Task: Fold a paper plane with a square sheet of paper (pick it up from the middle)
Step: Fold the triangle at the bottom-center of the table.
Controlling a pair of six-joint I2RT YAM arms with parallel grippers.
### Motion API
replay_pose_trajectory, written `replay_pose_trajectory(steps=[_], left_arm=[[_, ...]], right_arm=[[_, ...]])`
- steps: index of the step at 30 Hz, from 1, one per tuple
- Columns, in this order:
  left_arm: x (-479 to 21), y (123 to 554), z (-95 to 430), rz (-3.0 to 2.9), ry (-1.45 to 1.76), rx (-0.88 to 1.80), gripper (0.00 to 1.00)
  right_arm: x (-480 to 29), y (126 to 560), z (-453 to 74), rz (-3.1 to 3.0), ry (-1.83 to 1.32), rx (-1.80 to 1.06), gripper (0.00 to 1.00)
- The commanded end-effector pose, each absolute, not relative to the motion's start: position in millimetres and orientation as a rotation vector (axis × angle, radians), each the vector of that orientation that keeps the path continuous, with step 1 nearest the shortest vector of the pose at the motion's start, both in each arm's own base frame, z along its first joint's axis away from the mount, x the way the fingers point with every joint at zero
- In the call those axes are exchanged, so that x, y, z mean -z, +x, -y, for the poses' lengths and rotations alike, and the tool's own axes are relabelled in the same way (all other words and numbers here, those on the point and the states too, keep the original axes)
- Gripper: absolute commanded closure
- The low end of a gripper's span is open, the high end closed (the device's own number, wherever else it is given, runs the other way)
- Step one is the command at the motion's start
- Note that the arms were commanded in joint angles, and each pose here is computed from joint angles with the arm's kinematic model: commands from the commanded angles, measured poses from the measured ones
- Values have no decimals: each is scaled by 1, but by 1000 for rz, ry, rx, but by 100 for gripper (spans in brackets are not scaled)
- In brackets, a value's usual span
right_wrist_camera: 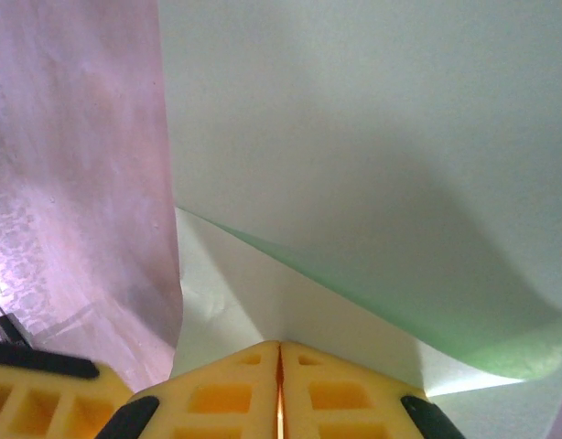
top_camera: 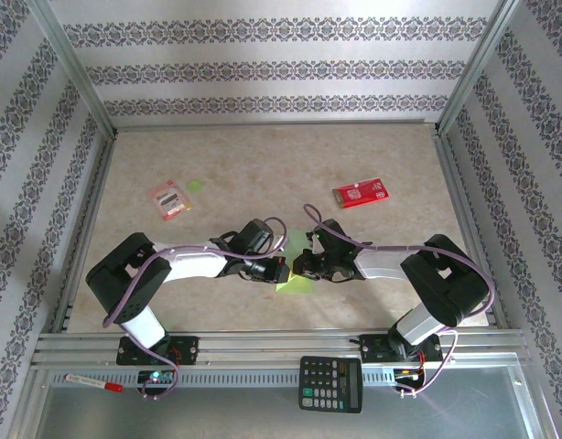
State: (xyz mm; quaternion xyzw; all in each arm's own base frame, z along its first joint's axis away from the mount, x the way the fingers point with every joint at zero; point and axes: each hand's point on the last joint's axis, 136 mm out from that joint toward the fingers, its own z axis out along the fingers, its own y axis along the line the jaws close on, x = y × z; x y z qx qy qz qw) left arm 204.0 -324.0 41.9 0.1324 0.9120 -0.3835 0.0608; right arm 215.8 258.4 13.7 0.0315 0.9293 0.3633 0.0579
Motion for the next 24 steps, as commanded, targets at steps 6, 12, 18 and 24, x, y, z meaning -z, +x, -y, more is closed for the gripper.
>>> replay_pose_trajectory(steps=[6, 12, 18, 24], left_arm=[[-26, 202, 320, -2799, 390, 1105, 100], [-10, 200, 313, -2838, 388, 1068, 100], [-1, 197, 303, -2853, 339, 1071, 100], [8, 191, 299, -2874, 311, 1082, 100]], right_arm=[[0, 210, -249, -2858, 110, -1047, 91], [-2, 211, -250, -2854, 107, -1053, 91], [-16, 218, -254, -2826, 76, -1082, 90], [-39, 222, -264, -2770, 63, -1169, 87]])
